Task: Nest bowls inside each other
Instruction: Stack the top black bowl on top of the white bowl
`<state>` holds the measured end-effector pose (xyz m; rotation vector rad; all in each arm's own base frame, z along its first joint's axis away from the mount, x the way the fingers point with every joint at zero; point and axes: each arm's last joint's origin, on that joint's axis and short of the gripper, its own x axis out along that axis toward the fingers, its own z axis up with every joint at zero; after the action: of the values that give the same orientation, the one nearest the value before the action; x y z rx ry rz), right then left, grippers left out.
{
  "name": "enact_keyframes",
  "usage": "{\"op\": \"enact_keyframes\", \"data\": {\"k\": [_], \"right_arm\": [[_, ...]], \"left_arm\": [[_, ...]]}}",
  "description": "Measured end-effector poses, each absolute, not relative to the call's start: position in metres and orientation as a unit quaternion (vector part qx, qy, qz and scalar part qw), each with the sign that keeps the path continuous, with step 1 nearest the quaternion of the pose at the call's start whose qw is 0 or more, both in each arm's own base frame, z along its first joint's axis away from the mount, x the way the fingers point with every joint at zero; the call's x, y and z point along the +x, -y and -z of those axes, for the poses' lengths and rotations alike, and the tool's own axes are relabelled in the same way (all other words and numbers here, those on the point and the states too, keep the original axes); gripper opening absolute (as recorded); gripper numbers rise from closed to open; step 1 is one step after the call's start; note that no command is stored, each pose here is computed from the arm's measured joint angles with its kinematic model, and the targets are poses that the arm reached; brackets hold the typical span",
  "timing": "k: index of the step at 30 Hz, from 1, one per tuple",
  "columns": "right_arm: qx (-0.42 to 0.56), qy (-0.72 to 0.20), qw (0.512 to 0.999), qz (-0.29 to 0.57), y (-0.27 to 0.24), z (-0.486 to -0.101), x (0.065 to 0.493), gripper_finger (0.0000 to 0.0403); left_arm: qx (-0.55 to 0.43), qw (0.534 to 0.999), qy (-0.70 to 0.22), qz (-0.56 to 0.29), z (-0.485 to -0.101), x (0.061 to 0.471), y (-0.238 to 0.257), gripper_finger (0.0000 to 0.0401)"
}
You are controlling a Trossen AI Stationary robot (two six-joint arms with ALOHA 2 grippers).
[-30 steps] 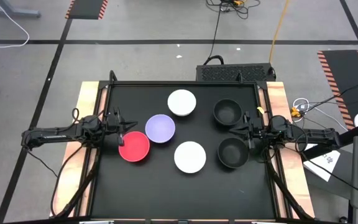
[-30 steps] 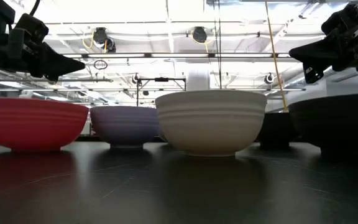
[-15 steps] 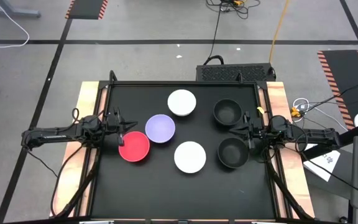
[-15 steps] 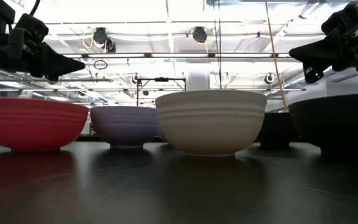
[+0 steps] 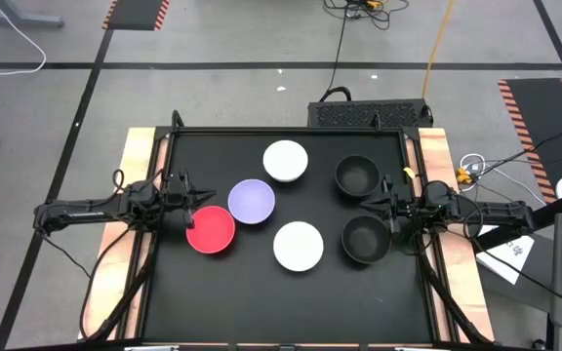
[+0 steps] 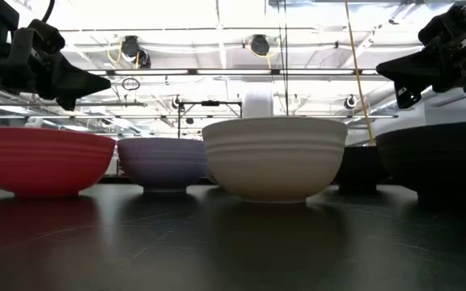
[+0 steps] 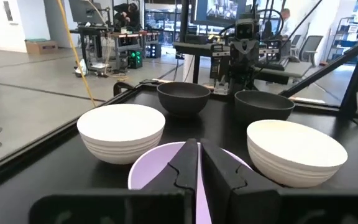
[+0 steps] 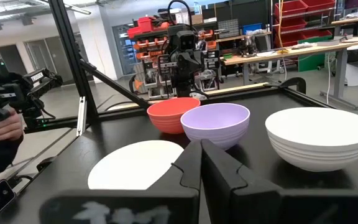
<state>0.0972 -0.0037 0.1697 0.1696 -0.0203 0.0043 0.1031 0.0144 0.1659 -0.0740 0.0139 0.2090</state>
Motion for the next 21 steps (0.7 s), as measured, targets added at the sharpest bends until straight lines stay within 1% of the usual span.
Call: {"op": "enact_keyframes", "data": {"k": [15, 21], "right_arm": [[0.083, 0.031, 0.996, -0.004, 0.0037, -0.1738, 0.0970, 0.0000], [0.052, 0.048, 0.997, -0.004, 0.0036, -0.1769, 0.0968, 0.0000]], "left_arm": [[-0.031, 0.994, 0.010, -0.104, -0.1693, 0.1031, -0.0144, 0.0021], [-0.024, 0.993, 0.033, -0.107, -0.1737, 0.1029, -0.0146, 0.0021]]}}
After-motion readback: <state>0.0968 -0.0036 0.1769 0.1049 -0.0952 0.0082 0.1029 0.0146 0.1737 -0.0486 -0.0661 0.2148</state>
